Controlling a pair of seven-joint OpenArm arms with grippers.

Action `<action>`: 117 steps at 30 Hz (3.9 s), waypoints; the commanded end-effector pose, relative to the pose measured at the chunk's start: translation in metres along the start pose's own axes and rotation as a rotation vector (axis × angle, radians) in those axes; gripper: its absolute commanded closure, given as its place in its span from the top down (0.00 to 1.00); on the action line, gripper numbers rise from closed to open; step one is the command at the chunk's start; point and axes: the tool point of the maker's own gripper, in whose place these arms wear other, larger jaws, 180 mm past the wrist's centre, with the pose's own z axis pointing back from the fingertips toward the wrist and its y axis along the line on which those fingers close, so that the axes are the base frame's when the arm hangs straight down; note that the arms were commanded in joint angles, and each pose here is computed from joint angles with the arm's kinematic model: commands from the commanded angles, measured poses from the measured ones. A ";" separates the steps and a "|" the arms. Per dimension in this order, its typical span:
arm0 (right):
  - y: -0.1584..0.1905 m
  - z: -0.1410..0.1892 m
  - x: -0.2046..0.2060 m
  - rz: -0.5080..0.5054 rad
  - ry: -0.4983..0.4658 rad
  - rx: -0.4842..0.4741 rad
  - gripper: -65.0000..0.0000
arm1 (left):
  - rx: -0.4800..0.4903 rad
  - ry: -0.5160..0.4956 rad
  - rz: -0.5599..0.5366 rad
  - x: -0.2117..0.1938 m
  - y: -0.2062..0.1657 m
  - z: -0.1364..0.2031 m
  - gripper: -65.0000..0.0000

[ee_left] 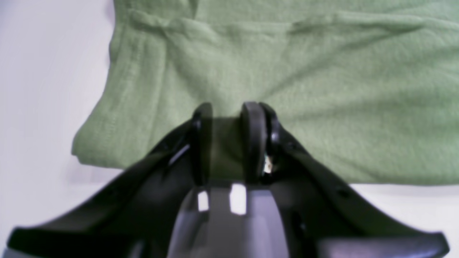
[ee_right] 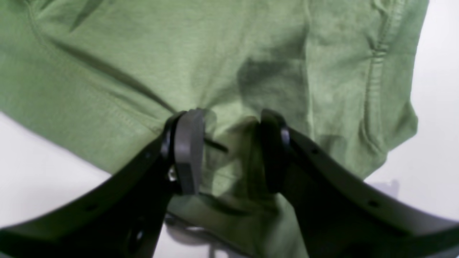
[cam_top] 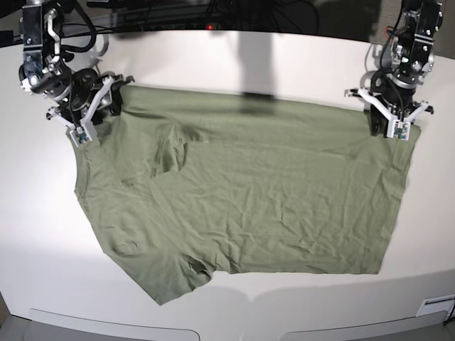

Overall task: Fold the T-shirt properly
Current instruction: 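Grasp the folded edge with both grippers and lift it, then drag the held edge back toward the arms, spreading the shirt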

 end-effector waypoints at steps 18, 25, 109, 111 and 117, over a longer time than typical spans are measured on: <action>-0.041 0.031 -0.030 -0.047 0.072 -0.126 0.40 | 0.082 0.372 0.063 -0.103 0.020 0.043 0.22; -0.028 0.037 -0.045 -0.031 0.103 -0.108 0.40 | 0.040 0.342 0.056 -0.103 -0.008 0.064 0.22; -0.009 0.065 -0.045 -0.004 0.087 -0.159 0.40 | 0.140 0.279 0.022 -0.120 -0.030 0.102 0.24; -0.009 0.065 -0.045 -0.005 0.086 -0.157 0.40 | 0.142 0.263 0.022 -0.114 -0.029 0.099 0.25; -0.009 0.065 -0.045 -0.006 0.085 -0.157 0.40 | 0.140 0.241 0.023 -0.101 -0.029 0.097 0.25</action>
